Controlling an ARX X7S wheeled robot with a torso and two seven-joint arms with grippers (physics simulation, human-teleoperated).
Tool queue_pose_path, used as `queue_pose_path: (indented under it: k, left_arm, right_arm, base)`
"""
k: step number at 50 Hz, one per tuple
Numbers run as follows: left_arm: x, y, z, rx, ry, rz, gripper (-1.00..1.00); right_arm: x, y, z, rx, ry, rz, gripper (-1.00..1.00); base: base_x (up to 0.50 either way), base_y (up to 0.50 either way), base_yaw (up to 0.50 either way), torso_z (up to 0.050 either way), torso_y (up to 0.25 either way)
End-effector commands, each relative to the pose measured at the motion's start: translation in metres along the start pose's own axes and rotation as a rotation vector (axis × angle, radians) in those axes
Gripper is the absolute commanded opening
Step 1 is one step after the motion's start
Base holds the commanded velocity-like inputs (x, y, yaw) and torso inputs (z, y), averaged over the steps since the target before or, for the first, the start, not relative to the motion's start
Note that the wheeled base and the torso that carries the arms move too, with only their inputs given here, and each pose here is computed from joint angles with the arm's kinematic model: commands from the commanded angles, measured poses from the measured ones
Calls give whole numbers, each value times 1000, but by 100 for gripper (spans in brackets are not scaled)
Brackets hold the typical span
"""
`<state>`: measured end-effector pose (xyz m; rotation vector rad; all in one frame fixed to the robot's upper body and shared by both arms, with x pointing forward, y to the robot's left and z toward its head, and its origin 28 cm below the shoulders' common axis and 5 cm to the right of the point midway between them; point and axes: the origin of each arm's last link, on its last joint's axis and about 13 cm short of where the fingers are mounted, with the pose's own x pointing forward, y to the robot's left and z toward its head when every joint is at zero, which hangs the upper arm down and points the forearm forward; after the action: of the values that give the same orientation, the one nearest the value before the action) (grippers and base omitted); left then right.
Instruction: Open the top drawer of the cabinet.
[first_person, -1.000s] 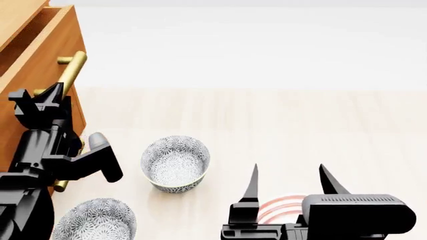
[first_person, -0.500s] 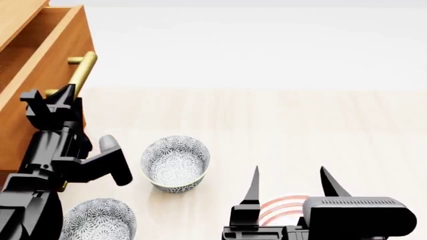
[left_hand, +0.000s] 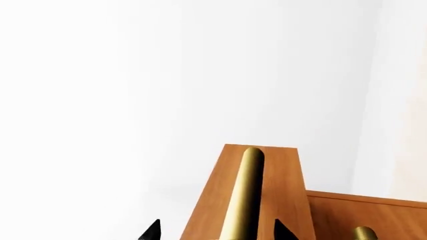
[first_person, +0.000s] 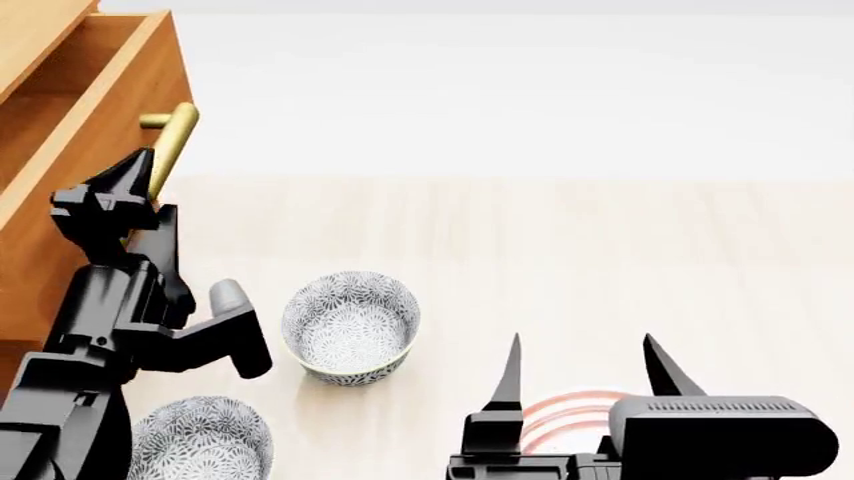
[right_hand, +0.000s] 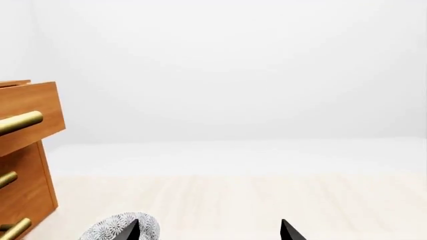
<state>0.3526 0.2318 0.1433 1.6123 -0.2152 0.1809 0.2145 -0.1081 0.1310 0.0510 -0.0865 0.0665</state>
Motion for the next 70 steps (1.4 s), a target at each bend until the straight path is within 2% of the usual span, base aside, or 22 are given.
queue_pose_path:
  k: [1, 9, 13, 20, 24, 35, 40, 48, 55, 57, 60, 61, 63, 64, 67, 70]
  left_arm:
    - [-2, 0, 4, 38, -12, 53, 100]
    - [-4, 0, 6, 23, -14, 53, 100]
    - [-5, 9, 12, -49, -26, 31, 100]
    - [-21, 28, 33, -41, -54, 29, 100]
    - [-22, 43, 46, -69, -77, 56, 100]
    - [-31, 69, 58, -96, -84, 91, 100]
    - [-40, 91, 64, -96, -90, 113, 100]
    - [-47, 143, 76, -174, -102, 154, 100]
    - [-55, 164, 88, -209, -108, 169, 100]
    - [-57, 179, 92, -236, -118, 186, 100]
    - [-63, 199, 93, -266, -137, 181, 100]
    - [-64, 211, 92, -290, -138, 174, 100]
    - [-66, 221, 92, -310, -139, 165, 100]
    - [-69, 235, 90, -348, -147, 140, 100]
    - [-75, 255, 87, -407, -156, 109, 100]
    - [-77, 264, 85, -459, -156, 34, 100]
  right_arm:
    - [0, 0, -1, -4, 5, 2, 100]
    - [1, -1, -2, -4, 6, -1, 100]
    - [1, 0, -2, -7, 7, -2, 100]
    - [3, 0, -2, -13, 8, -5, 100]
    - [1, 1, 1, -14, 5, -2, 100]
    - [-2, 0, 6, -14, 1, -3, 100]
    - [-2, 0, 5, -15, 9, -7, 100]
    - [-6, 1, 12, -19, -1, -7, 100]
    - [-7, 1, 15, -18, -5, -2, 100]
    - [-8, 0, 14, -19, -8, -1, 100]
    - [-9, 0, 15, -17, -10, 1, 100]
    - [-9, -1, 14, -18, -9, 2, 100]
    - [-10, -2, 13, -17, -8, 1, 100]
    - [-11, -2, 13, -16, -8, 2, 100]
    - [-12, -4, 12, -13, -7, -2, 100]
    - [-14, -5, 12, -13, -8, -3, 100]
  base:
    - [0, 0, 0, 0, 0]
    - [0, 0, 0, 0, 0]
    - [0, 0, 0, 0, 0]
    - [0, 0, 0, 0, 0]
    - [0, 0, 0, 0, 0]
    - [0, 0, 0, 0, 0]
    - [0, 0, 0, 0, 0]
    - [0, 0, 0, 0, 0]
    - [0, 0, 0, 0, 0]
    - [0, 0, 0, 0, 0]
    - [0, 0, 0, 0, 0]
    - [0, 0, 0, 0, 0]
    - [0, 0, 0, 0, 0]
    - [0, 0, 0, 0, 0]
    - [0, 0, 0, 0, 0]
    - [0, 0, 0, 0, 0]
